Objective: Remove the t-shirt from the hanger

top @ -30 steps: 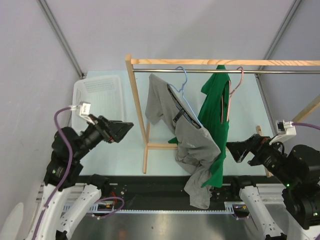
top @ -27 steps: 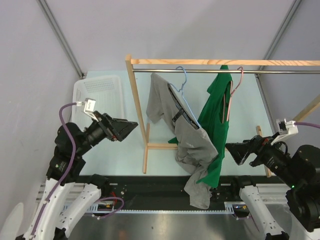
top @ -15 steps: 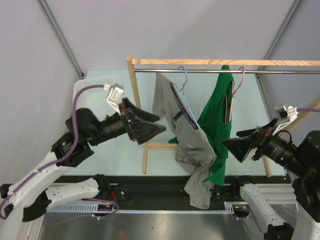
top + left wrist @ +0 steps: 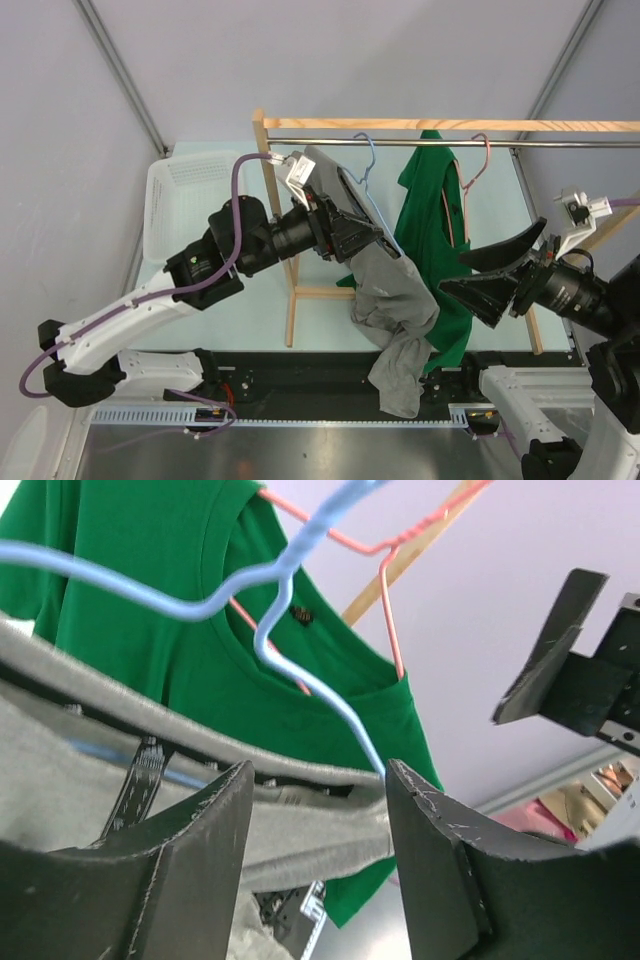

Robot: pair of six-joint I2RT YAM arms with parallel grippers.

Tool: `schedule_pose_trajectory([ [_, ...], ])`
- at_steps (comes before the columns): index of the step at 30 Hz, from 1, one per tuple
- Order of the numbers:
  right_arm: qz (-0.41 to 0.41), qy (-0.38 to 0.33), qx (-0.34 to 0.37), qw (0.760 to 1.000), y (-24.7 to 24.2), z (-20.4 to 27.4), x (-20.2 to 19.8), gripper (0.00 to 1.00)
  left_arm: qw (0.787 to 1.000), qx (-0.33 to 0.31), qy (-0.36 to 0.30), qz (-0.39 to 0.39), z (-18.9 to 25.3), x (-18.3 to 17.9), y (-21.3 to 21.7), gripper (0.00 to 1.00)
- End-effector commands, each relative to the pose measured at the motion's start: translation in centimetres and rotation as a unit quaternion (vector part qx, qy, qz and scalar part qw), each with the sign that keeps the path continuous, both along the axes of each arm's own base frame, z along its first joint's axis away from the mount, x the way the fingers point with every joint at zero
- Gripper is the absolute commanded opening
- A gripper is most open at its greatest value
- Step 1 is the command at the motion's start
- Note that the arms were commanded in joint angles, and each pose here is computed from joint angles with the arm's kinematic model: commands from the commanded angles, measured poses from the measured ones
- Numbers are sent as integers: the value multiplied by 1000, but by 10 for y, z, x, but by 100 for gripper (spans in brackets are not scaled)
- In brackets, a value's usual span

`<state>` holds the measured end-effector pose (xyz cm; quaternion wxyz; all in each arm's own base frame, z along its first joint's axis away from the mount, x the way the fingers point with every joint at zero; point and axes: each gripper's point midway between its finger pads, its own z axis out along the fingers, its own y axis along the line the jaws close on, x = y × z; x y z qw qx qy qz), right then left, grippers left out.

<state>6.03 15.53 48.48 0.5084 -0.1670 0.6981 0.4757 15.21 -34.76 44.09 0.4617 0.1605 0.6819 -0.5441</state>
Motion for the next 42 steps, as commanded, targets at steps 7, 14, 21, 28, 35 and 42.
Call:
schedule_pose_trajectory([
  [7,14,49,-10,999,4,-7,26,100,998,-61,-5,12,38,0,-21,58],
  [14,38,68,-27,997,10,-14,33,99,997,-77,11,11,38,0,-33,45],
  [21,4,53,-55,997,1,-15,36,99,997,-70,15,20,33,3,-34,42],
  [28,13,38,-35,999,5,-8,38,100,998,-68,7,4,41,-3,-34,6],
  [35,42,28,-14,999,13,-3,35,99,998,-57,-8,-26,54,-20,-18,0],
  [42,57,18,-14,998,17,-5,41,100,997,-6,-39,-65,44,-34,-15,0],
])
